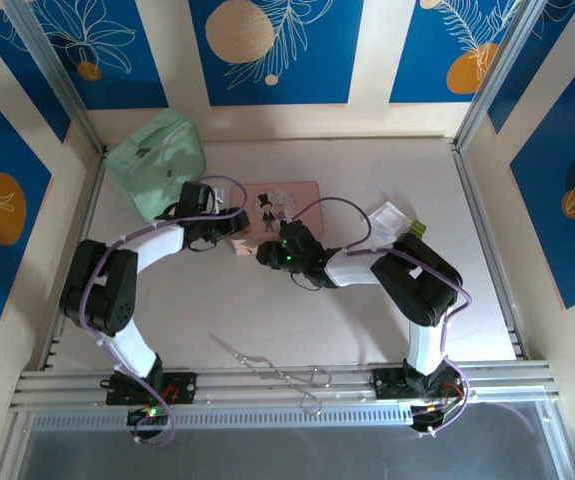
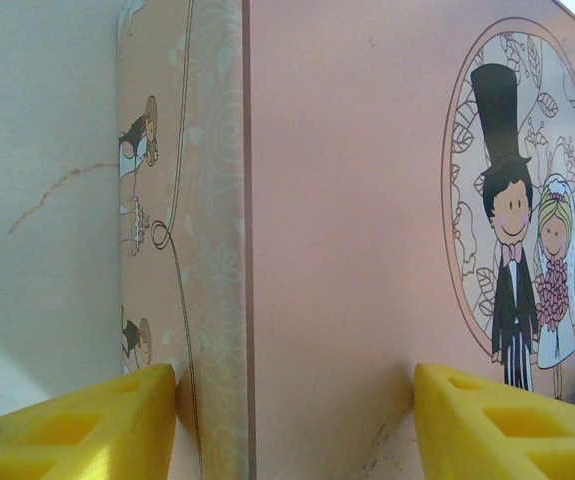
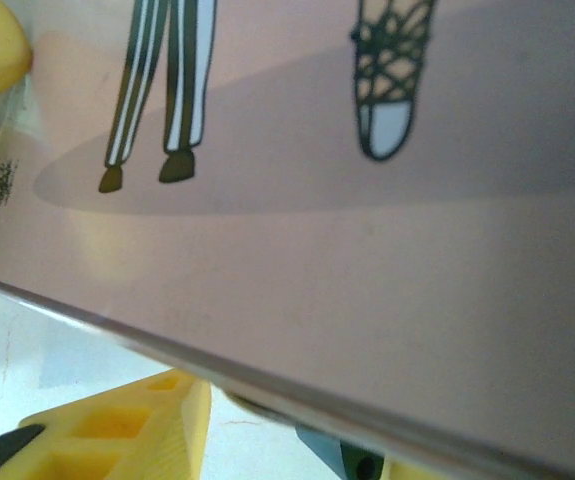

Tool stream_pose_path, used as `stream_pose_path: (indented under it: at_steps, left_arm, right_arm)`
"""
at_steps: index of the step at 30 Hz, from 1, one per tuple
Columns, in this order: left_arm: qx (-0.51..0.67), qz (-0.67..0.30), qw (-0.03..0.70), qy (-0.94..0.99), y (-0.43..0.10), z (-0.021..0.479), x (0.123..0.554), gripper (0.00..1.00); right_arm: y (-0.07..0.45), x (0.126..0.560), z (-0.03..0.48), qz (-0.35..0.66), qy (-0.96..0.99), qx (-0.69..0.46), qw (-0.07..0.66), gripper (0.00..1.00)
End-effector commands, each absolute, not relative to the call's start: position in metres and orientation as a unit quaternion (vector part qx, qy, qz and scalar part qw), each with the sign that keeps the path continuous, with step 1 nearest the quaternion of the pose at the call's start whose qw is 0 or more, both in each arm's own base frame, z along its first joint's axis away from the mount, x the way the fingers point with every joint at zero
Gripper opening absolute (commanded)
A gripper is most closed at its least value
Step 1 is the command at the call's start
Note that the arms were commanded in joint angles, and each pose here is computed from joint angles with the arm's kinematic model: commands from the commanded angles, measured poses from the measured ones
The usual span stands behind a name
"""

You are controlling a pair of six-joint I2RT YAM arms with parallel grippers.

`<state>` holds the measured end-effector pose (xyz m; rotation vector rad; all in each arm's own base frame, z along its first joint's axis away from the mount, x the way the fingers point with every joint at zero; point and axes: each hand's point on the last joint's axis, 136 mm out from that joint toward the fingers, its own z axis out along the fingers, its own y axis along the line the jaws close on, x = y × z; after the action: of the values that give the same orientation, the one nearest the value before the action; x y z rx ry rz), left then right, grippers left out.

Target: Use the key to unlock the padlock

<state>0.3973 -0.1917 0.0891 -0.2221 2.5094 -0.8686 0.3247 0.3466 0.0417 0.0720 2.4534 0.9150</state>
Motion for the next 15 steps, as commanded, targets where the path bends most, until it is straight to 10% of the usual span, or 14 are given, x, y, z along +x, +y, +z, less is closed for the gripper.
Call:
stream_pose_path:
  at_steps: [1,15]
  left_arm:
    - [-0.07,-0.32,0.209,0.922,-0.1969,0.0844,0.3786,0.6]
    - [-0.07,-0.318,0.208,0.922,-0.1962,0.0832,0.377,0.58]
  right_arm:
    - [0.2859,0.2474,-0.0616,0.201,0.973,0.091,0.069,0.43]
    - [0.28,0.24,-0.066,0.186,0.975,0.109,0.049,0.38]
